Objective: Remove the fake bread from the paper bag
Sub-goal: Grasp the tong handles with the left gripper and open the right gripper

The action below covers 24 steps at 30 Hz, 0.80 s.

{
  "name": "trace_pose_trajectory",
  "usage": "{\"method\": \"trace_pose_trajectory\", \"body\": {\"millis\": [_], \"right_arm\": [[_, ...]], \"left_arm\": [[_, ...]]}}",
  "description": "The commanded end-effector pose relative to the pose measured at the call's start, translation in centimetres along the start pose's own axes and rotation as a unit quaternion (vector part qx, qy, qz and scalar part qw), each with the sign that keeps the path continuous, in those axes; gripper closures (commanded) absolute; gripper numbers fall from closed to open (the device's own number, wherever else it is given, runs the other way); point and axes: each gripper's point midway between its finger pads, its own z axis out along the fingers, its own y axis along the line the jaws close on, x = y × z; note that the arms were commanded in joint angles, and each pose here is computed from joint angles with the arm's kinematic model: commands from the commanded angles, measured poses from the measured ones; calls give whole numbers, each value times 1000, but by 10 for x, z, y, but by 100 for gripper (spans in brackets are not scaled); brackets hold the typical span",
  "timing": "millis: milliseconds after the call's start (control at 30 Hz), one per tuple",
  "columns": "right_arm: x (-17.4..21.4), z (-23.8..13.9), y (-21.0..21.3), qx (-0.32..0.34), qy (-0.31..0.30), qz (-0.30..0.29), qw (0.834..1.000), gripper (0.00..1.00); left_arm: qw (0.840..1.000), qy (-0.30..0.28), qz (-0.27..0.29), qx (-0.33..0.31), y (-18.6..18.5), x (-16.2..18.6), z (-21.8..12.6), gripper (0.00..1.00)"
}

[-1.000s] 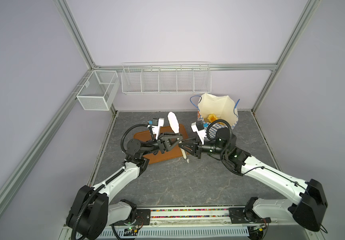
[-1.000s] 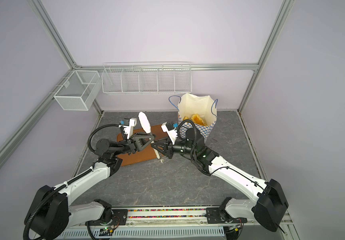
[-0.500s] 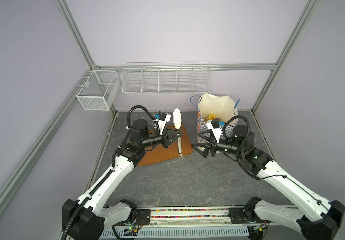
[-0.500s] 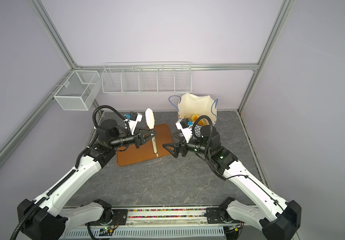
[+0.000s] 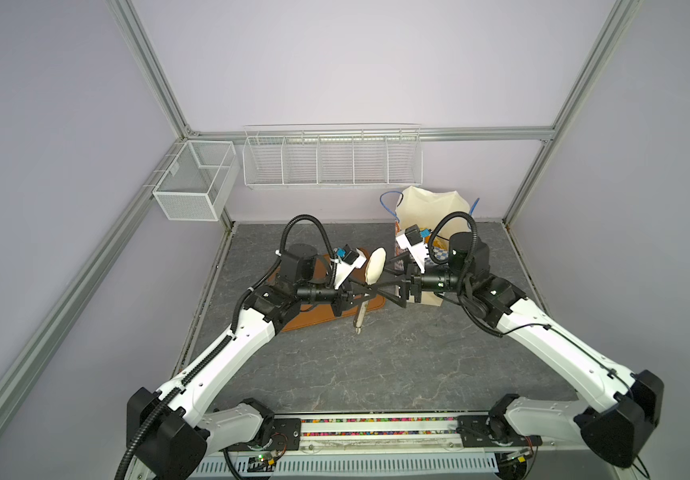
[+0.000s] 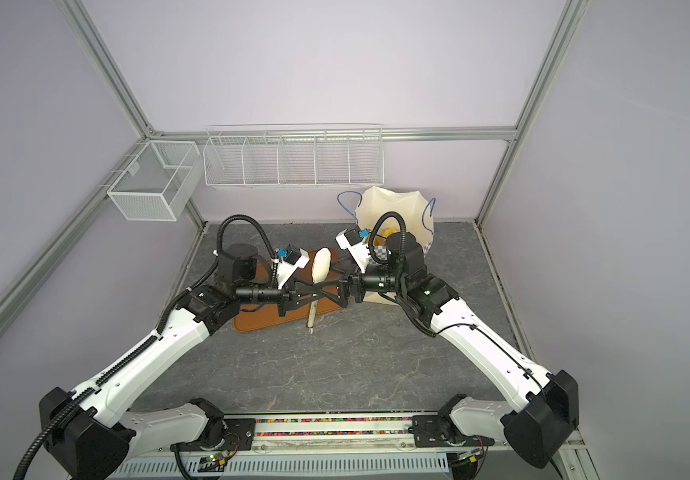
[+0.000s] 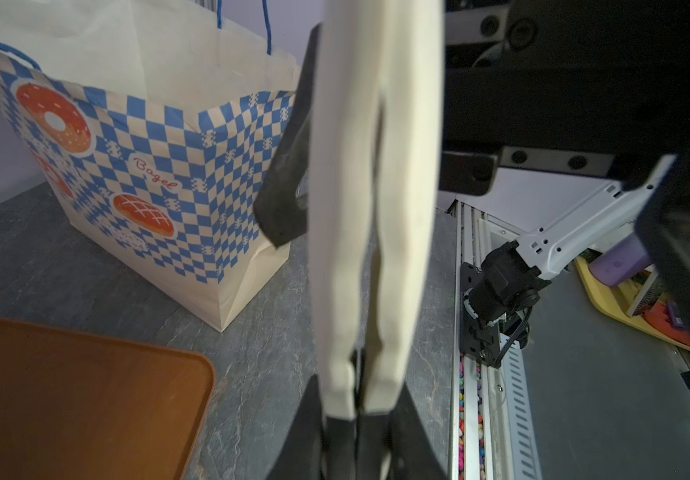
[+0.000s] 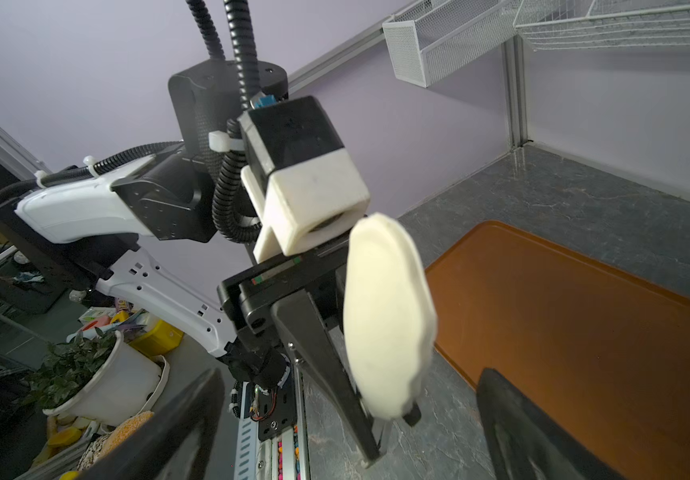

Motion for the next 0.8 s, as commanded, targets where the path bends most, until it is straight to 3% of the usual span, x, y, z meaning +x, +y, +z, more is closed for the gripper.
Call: {"method": "trace_pose_trajectory", "body": {"millis": [0,67,233,333,400,533,633,767], "right_arm": [[0,11,9,-51,3,4,999,4],[-3,15,12,-71,0,5,997,9],[2,23,12,-87,5,8,996,48],[4,24,8,-81,4,5,997,65],[1,23,7,-77,-3,0,997,70],[-13,20,9,-70,-30,-18,997,75],[-24,18,10,-72,-46,-25,996,76],[-31,17,9,-70,-52,-31,996,75]], "left_arm": [[998,-31,32,37,-16,-19,-4,100],[998,-34,25,41,-15,-18,-1,100],[998,-42,7,43,-12,-13,2,99],[998,-42,-2,45,-12,-12,3,94],[998,-44,-14,46,-11,-11,3,86],[997,-59,-34,35,-5,-7,2,52],[997,-64,-50,21,2,1,0,42],[996,-63,-58,22,2,13,-5,40]]}}
